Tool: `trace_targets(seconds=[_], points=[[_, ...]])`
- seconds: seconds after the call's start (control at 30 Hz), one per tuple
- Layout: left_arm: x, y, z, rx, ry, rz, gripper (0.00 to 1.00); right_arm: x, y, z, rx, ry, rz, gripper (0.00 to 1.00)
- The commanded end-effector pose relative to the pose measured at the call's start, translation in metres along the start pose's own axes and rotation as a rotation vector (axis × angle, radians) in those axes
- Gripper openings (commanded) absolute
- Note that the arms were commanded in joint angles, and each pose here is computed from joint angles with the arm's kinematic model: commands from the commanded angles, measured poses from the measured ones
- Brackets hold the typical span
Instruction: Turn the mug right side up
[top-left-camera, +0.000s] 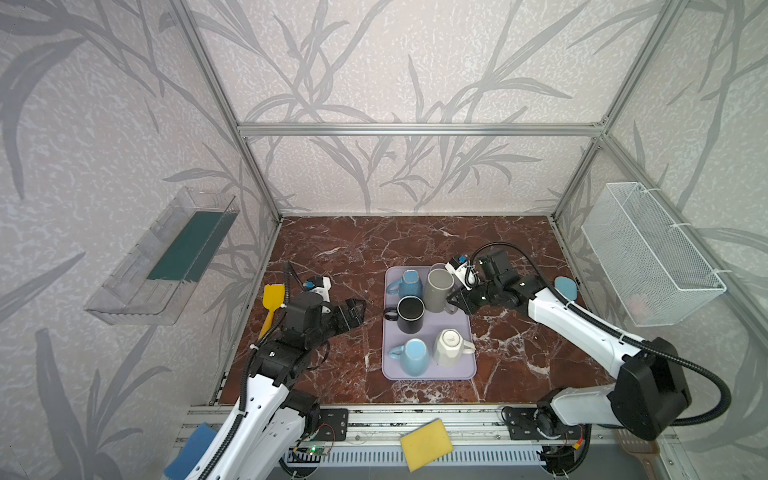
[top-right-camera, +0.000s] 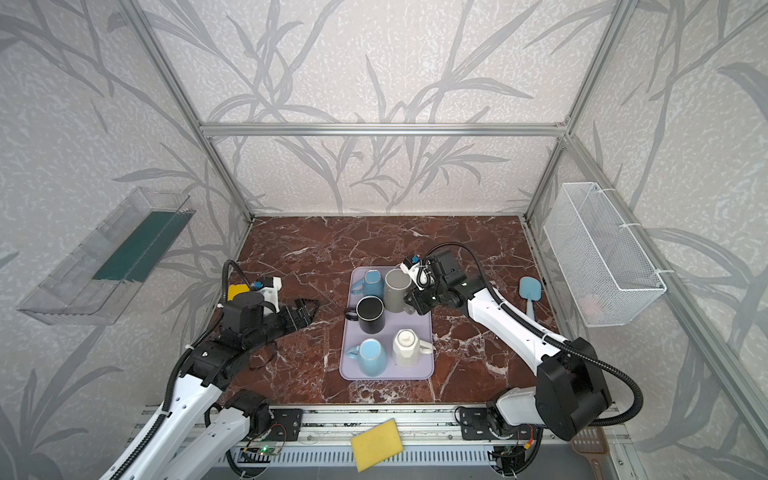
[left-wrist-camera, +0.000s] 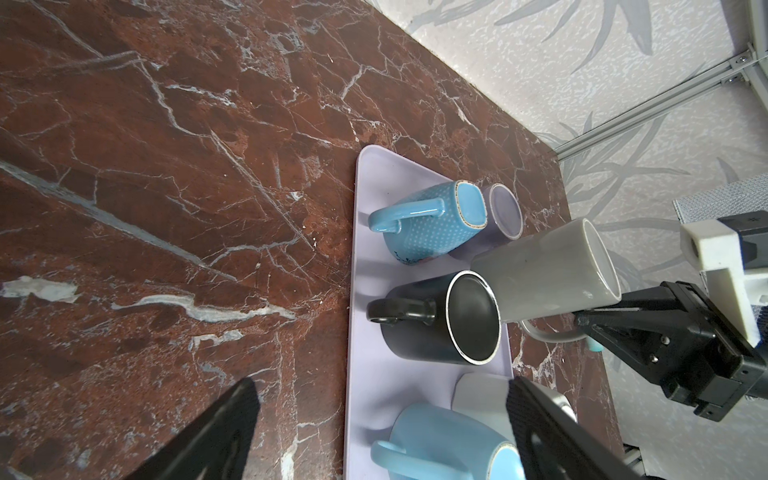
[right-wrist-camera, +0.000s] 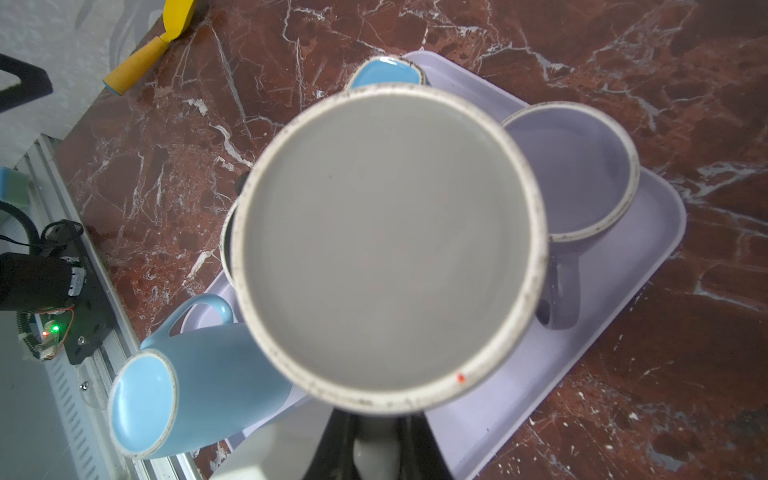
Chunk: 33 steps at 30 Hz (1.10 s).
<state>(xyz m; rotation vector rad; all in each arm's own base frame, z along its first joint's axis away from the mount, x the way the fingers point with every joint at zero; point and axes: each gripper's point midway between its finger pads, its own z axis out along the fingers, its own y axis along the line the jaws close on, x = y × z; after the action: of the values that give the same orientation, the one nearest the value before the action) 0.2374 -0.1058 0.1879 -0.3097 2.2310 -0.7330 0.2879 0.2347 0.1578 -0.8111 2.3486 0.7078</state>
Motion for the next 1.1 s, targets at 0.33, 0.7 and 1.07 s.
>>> trace_targets(seconds=[0.33, 0.7, 1.07], points=[[0.002, -0.003, -0.001, 0.022, -0.003, 0.008, 0.95, -0.034, 0.010, -0.020, -0.037, -0.156, -0.039, 0.00], [0.002, -0.002, -0.001, 0.021, -0.005, 0.008, 0.95, -0.012, -0.004, 0.001, -0.005, -0.089, -0.028, 0.00], [0.002, -0.001, -0.001, 0.016, -0.006, 0.008, 0.95, 0.019, -0.014, 0.024, 0.080, 0.007, -0.066, 0.00]])
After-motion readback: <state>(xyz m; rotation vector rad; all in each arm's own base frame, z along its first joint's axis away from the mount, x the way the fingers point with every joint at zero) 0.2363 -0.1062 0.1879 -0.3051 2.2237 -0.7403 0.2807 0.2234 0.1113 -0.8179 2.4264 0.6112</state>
